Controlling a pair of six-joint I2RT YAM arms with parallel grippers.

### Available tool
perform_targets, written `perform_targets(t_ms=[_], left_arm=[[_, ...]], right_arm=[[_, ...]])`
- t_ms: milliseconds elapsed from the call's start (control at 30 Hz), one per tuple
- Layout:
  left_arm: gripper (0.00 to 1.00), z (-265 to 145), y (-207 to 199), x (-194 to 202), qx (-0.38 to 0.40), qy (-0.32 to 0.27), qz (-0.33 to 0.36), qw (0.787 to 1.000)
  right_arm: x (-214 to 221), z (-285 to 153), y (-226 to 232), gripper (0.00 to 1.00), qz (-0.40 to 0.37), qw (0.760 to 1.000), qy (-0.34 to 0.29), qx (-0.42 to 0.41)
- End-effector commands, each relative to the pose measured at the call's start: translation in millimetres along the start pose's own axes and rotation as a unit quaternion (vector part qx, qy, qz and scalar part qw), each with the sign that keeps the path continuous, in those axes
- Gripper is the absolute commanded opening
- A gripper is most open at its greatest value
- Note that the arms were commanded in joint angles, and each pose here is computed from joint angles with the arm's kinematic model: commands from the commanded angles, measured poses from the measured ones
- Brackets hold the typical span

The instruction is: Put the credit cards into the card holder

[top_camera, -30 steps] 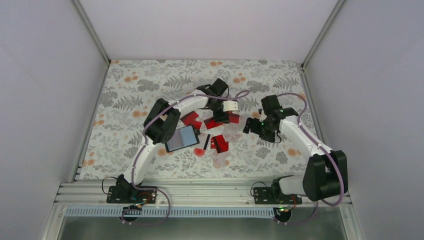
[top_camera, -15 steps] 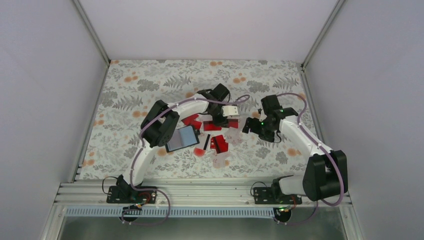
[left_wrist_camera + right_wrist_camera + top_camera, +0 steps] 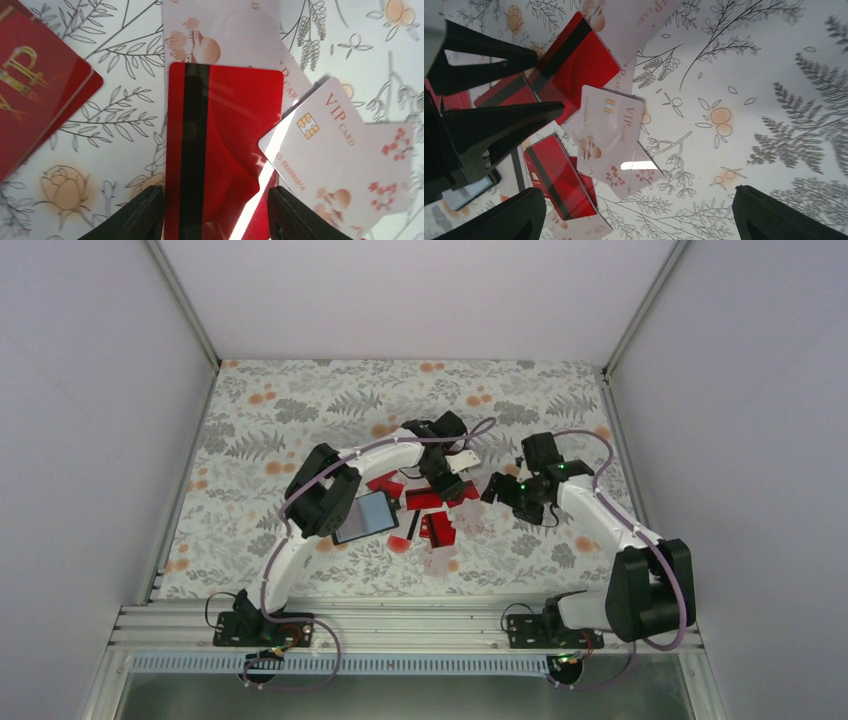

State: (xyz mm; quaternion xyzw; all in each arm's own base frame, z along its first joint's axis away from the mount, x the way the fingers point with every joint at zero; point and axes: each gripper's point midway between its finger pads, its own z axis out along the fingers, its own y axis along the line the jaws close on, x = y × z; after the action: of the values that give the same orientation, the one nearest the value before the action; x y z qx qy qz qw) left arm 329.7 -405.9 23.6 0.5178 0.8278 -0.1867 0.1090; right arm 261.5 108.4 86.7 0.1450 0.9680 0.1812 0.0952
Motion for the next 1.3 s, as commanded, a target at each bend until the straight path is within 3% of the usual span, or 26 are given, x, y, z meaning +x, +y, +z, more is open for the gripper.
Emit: perform_targets(t_ms=[0, 133, 300, 400, 567, 667, 1000, 1267], left_arm=[[0.52, 3, -23, 18, 0.049, 0.032, -0.096, 0.994], [0.52, -4, -37, 28, 0.071, 0.037, -0.13, 0.988], [0.48, -18, -55, 24, 0.112, 0.0, -0.152, 0.982], [0.44, -18, -56, 27, 0.11, -0.005, -0.166, 0.98], [0.43, -28, -54, 24, 0.093, -0.018, -0.177, 0.98], [0.43, -38, -58, 17, 0.1, -0.036, -0.183, 0.977], [0.37, -35, -71, -7, 0.171, -0.093, -0.26, 0.946], [0.47, -14, -68, -5, 0.189, -0.067, -0.325, 0.924]], right_arm=[[-5, 11, 13, 0.94, 0.04, 0.998, -0.003, -0.046], [-6, 23, 16, 0.92, 0.05, 0.997, 0.007, -0.056], [2, 37, 21, 0.91, 0.027, 0.996, 0.036, -0.08], [10, 47, 15, 0.87, 0.008, 0.996, 0.052, -0.075], [12, 62, -1, 0.84, -0.011, 0.997, 0.057, -0.043], [12, 68, 5, 0.81, -0.022, 0.996, 0.065, -0.064], [5, 79, 6, 0.78, -0.043, 0.995, 0.078, -0.054], [18, 85, 2, 0.78, -0.037, 0.993, 0.093, -0.069]])
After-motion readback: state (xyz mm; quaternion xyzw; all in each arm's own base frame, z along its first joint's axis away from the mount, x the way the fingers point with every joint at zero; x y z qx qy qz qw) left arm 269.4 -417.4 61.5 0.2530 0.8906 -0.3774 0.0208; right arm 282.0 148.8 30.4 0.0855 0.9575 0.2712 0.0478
